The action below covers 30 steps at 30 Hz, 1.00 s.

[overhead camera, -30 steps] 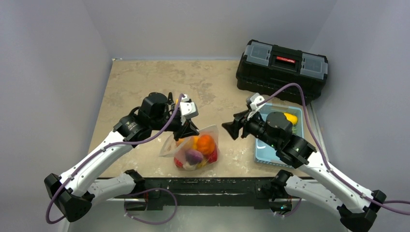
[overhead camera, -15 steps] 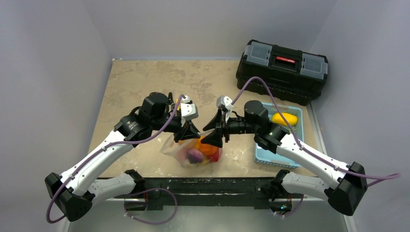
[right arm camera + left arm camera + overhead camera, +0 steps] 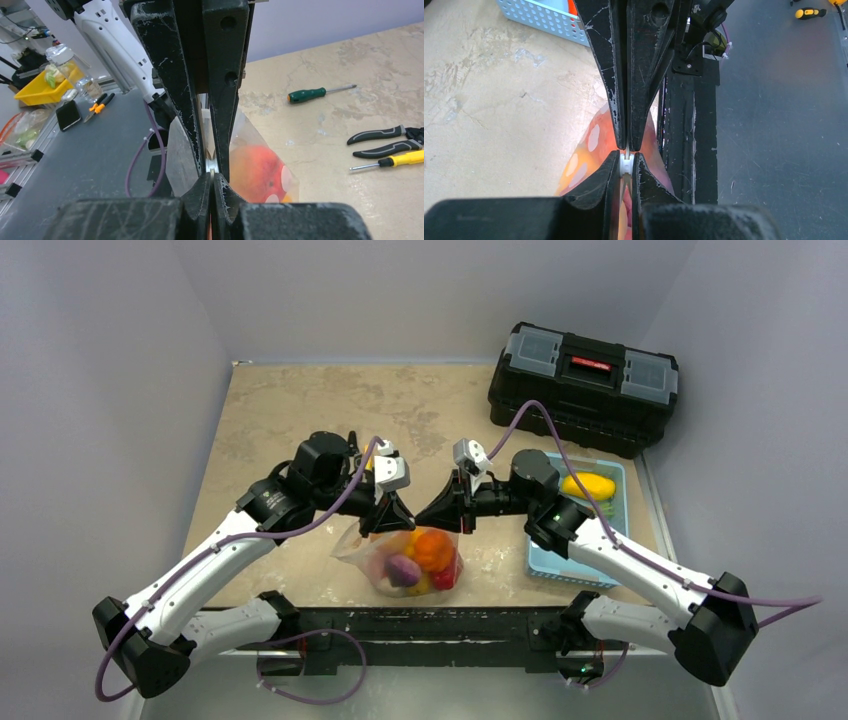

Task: Place the food in the zip-top bag and seal the zipper
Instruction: Zip the zipper food storage bag at the center of the board.

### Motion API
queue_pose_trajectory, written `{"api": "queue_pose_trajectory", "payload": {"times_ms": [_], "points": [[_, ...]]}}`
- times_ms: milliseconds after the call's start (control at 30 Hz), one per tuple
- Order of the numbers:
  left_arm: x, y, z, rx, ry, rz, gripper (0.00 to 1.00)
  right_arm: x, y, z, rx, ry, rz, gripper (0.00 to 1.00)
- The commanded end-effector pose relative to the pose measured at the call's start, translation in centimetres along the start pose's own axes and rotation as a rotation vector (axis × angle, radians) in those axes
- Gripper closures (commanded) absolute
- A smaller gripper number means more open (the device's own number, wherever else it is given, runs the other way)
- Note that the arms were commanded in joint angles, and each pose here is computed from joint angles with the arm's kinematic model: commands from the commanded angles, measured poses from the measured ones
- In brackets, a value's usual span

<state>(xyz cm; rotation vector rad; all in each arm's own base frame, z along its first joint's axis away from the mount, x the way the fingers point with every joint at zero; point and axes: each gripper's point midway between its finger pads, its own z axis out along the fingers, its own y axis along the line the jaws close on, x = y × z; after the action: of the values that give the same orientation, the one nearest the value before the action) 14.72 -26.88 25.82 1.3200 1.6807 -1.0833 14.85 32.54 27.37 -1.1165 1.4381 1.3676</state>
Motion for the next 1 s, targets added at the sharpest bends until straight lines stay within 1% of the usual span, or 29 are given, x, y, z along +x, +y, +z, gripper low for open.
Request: {"api": "queue_pose_trajectory", "payload": {"times_ms": [0,167,200,267,333,433,533,767,967], "points": [[-2.3,-0.4,-0.3,0.018,-0.065,0.080,1.00,-1.0,1.0,-0.3,-0.052,-0.030,-0.041,1.00],[-2.2,-0.2,-0.2,0.013,-0.062,0.078,1.00,-0.3,0.8,-0.3,-0.055,0.007,-0.044,1.00],[-2.2,-0.2,-0.3,0.011,-0.062,0.078,1.00,-0.2,0.2,-0.2,-0.027,0.018,-0.047,1.00],[-2.2,0.1,-0.3,-0.009,-0.058,0.072,1.00,0.1,-1.8,-0.2,0.088,0.034,-0.023,1.00],[-2.2,0.6,-0.4,-0.039,-0.054,0.064,1.00,0.1,-3.9,-0.7,0.257,0.011,-0.051,1.00],[-2.2,1.1,-0.4,-0.072,-0.050,0.055,1.00,-0.6,-6.3,-2.4,0.564,-0.057,-0.116,1.00],[-2.1,1.4,-0.4,-0.085,-0.047,0.053,1.00,-0.6,-8.4,-4.2,0.731,-0.060,-0.119,1.00],[-1.6,2.2,-0.3,-0.119,-0.024,0.042,1.00,-1.0,-10.2,-8.2,0.950,-0.113,-0.136,1.00],[-1.2,2.7,-0.4,-0.143,-0.005,0.045,1.00,-1.1,-10.6,-10.9,1.073,-0.104,-0.122,1.00]]}}
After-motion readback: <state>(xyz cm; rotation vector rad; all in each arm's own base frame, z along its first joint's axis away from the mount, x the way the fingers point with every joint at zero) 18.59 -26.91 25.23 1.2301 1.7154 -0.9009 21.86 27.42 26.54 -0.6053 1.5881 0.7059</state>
